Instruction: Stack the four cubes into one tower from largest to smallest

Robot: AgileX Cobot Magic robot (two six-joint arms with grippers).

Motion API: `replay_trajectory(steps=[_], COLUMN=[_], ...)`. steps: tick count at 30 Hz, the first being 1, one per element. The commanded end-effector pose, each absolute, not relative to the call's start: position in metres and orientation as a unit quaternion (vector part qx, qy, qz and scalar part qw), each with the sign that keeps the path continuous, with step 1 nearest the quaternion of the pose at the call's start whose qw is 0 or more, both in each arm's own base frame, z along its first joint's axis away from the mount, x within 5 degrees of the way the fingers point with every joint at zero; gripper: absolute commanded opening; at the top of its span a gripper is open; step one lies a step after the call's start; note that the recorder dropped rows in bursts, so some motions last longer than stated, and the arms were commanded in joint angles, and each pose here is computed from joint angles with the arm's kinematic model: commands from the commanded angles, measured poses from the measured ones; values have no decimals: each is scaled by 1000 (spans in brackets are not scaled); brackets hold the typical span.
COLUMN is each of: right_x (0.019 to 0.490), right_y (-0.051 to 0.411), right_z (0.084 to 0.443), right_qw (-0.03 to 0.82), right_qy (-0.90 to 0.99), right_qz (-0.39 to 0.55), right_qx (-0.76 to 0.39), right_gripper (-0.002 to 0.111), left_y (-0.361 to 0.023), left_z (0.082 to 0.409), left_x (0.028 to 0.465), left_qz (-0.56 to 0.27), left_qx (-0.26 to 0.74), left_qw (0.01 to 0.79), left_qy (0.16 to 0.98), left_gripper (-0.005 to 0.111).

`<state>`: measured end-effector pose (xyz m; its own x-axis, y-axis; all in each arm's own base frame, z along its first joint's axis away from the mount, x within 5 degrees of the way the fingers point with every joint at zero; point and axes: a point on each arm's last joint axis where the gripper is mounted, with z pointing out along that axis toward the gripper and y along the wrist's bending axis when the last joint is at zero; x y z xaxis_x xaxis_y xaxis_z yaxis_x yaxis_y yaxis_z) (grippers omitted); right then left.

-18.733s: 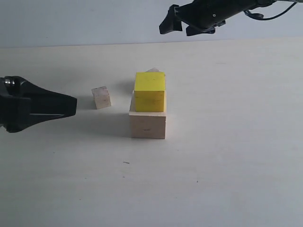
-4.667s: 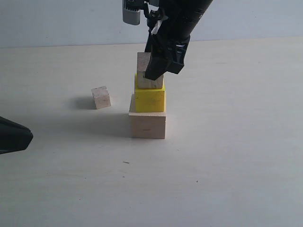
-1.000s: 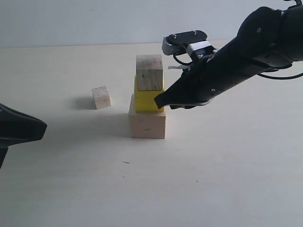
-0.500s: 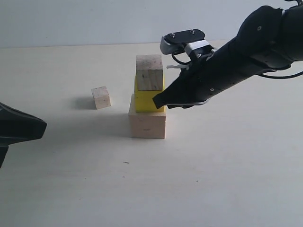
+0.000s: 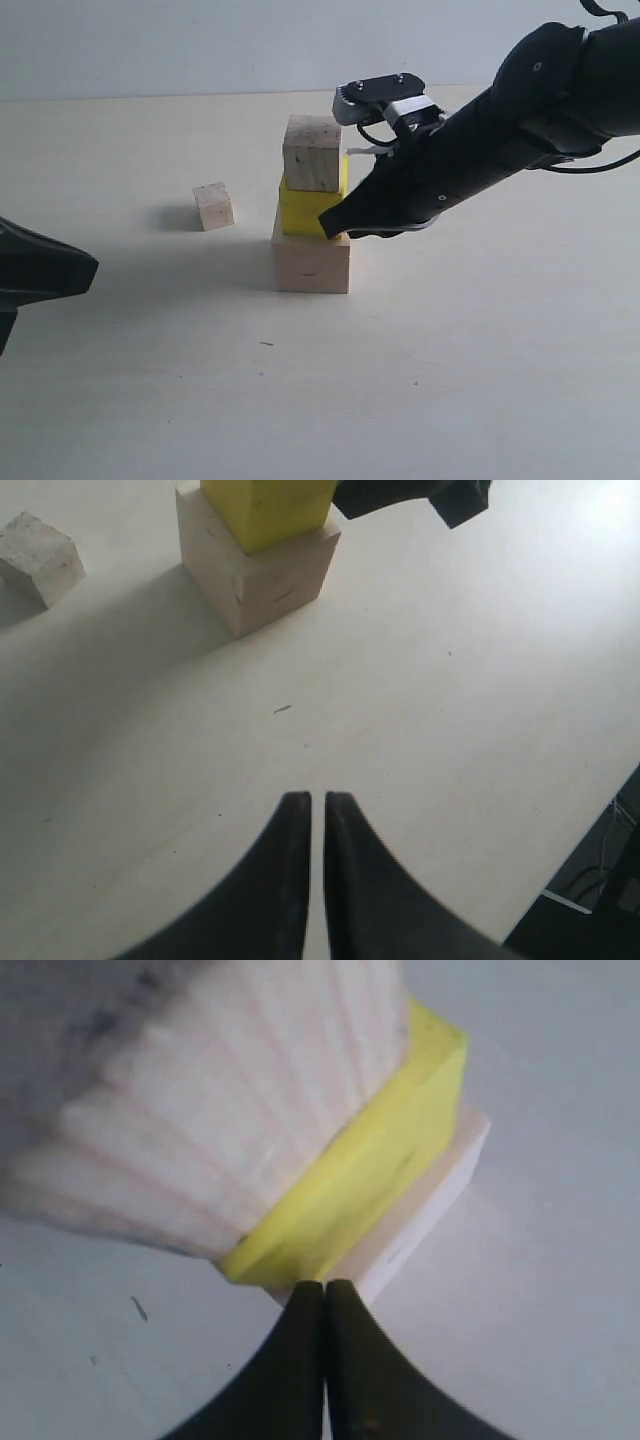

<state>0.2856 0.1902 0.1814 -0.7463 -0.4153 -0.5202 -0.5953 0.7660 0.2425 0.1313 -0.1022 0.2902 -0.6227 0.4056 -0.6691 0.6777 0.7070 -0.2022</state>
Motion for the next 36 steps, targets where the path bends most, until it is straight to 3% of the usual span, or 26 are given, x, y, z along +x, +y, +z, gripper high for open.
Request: replay_trajectory(steps=[1, 10, 21, 29, 36], right_x=[284, 285, 309, 322, 337], right_y=[188, 168, 139, 118, 135], right_z=[183, 203, 161, 150, 155], right_qw=[225, 247, 194, 175, 155], right_qy=[909, 934, 970, 973, 961], right_qz=[190, 112, 81, 136, 216], right_qx=[-295, -233, -120, -59, -69], right_gripper=[0, 0, 0, 0, 0], left_y=[-103, -102, -102, -102, -102], left_z=[289, 289, 287, 287, 288], left_x=[131, 131, 128, 129, 129], left_qz=[-226, -226, -224, -223, -223], left_qx=[308, 308, 325, 326, 327], left_qw=[300, 299, 287, 288, 290], left_qy=[874, 874, 873, 872, 871], left_gripper=[8, 8, 8, 8, 4])
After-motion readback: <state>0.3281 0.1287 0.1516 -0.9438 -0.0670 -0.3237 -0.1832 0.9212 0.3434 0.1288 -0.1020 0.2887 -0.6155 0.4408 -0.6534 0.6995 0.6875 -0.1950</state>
